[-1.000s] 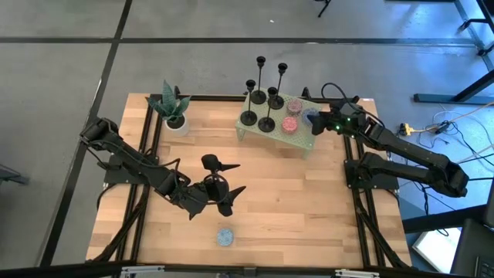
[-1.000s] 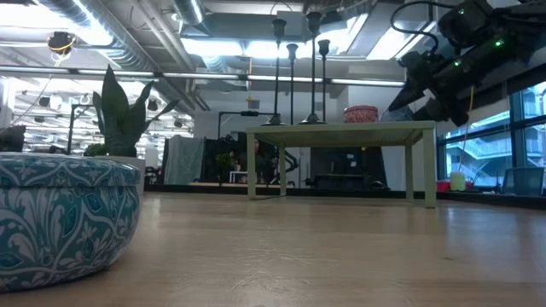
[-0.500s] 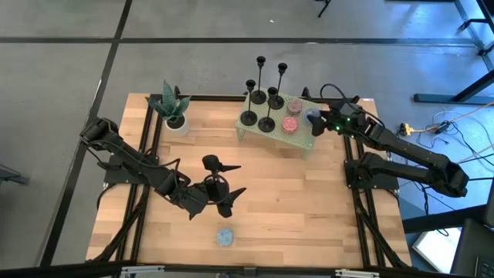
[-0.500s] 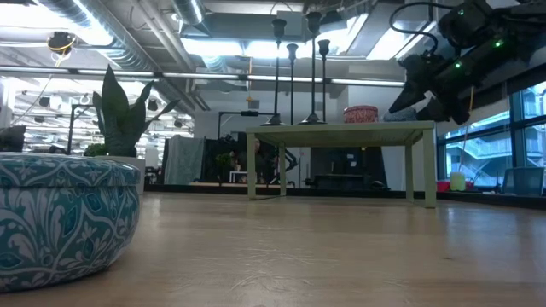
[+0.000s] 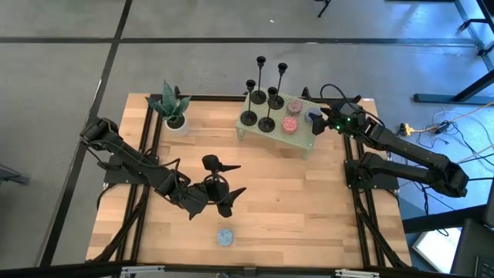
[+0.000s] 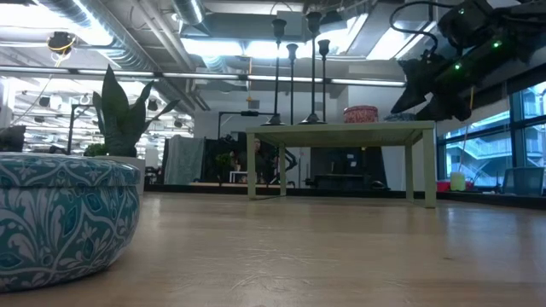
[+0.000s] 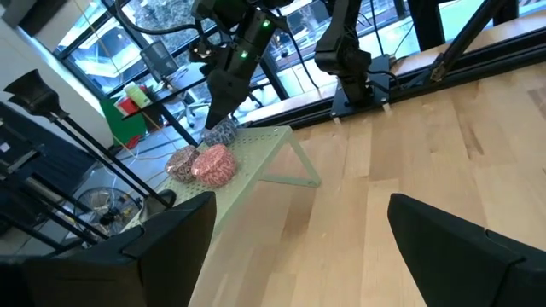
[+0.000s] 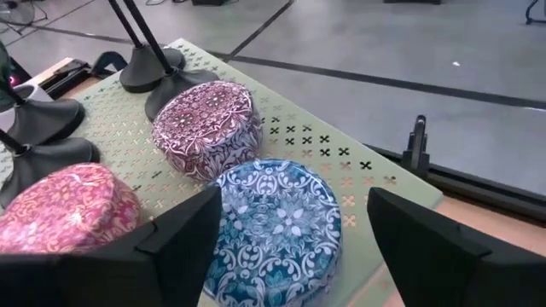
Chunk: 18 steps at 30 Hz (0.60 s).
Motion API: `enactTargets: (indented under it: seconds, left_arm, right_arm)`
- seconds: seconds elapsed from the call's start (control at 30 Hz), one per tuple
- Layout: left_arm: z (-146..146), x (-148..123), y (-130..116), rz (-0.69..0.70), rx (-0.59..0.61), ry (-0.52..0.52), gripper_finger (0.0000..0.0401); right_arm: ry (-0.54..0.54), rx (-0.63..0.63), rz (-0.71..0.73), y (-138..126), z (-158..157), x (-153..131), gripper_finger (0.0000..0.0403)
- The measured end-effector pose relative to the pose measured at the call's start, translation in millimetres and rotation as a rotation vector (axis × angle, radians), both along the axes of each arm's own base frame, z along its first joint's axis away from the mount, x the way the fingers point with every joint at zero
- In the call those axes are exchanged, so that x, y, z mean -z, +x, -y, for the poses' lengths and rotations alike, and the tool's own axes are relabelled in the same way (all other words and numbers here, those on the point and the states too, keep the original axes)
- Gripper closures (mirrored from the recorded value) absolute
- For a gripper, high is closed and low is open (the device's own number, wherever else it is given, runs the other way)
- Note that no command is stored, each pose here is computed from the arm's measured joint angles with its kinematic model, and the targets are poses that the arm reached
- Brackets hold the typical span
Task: Pick & Place candle stick holders
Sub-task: Put the blue scented candle on the shelf, then put the light blue scented candle on the shelf
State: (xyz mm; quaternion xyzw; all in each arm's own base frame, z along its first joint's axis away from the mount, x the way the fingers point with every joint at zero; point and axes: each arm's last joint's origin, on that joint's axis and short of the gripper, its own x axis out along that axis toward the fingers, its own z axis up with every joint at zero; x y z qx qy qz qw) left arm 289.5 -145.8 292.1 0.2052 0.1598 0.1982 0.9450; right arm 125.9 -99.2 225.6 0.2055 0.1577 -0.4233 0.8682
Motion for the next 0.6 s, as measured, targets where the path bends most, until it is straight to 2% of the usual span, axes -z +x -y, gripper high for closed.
enactTargets:
  seconds: [0.1, 0.2, 0.33, 0.47, 0.6]
  left_arm:
    - [0.0, 0.0, 0.0, 0.000, 0.000, 0.000, 0.0056]
    - [0.0, 0.0, 0.0, 0.001, 0.000, -0.002, 0.0056]
    - [0.0, 0.0, 0.0, 0.001, -0.001, -0.001, 0.0056]
    - [0.0, 0.0, 0.0, 0.001, 0.000, -0.002, 0.0056]
    - [1.2, 1.8, 0.1, -0.012, 0.046, -0.041, 0.0056]
  right_arm:
    - [-0.043, -0.026, -0.003, 0.1, -0.2, -6.4, 0.0104]
    - [-0.080, -0.055, 0.064, -0.3, -1.7, -27.8, 0.0104]
    - [-0.102, -0.198, 0.135, -2.6, -11.7, -61.8, 0.0104]
    - [-0.016, -0.466, 0.174, -3.9, -32.0, -83.0, 0.0104]
    - [0.149, -0.705, 0.258, 0.5, -52.6, -87.9, 0.0104]
